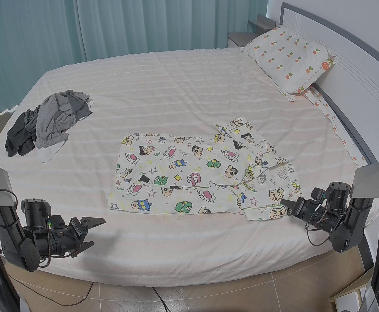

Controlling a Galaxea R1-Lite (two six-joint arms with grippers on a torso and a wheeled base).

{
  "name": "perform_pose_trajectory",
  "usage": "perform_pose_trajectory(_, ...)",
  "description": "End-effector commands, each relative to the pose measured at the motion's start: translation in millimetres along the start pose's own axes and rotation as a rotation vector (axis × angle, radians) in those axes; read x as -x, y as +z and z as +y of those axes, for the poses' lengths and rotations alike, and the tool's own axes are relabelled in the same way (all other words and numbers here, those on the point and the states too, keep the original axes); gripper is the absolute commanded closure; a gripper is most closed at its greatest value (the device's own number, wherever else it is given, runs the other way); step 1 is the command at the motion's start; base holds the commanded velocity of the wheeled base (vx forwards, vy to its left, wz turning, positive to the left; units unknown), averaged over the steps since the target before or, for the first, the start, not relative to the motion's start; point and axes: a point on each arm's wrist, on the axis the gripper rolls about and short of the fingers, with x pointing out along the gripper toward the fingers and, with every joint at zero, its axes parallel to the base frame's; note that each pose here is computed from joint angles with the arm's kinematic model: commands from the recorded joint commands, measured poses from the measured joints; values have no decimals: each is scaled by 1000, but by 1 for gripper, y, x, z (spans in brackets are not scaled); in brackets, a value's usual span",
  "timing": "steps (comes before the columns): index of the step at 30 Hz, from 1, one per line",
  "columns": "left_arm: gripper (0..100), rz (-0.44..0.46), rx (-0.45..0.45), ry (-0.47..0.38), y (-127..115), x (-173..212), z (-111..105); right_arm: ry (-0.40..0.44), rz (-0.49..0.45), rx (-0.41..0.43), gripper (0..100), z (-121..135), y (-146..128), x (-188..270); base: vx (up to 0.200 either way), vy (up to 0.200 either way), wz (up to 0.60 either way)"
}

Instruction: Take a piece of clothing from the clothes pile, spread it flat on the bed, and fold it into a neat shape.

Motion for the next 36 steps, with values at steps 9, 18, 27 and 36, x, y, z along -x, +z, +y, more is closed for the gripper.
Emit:
perform_pose_trajectory(9,0,0,-3,7,-1,-2,0,-1,-58,3,0,19,10,22,0,0,0)
perform_pose_trajectory(18,0,2,-3,8,-2,-2,0,64,-121,40,0,14,35,-6,0,0,0)
perform_pose_trajectory(27,0,1,-3,9,-2,-2,0,139,20,12,0,17,44,-26,0,0,0)
perform_pose_trajectory(36,0,2,-2,10,-2,-3,0,212,54,-18,0,13,66,-34,0,0,0)
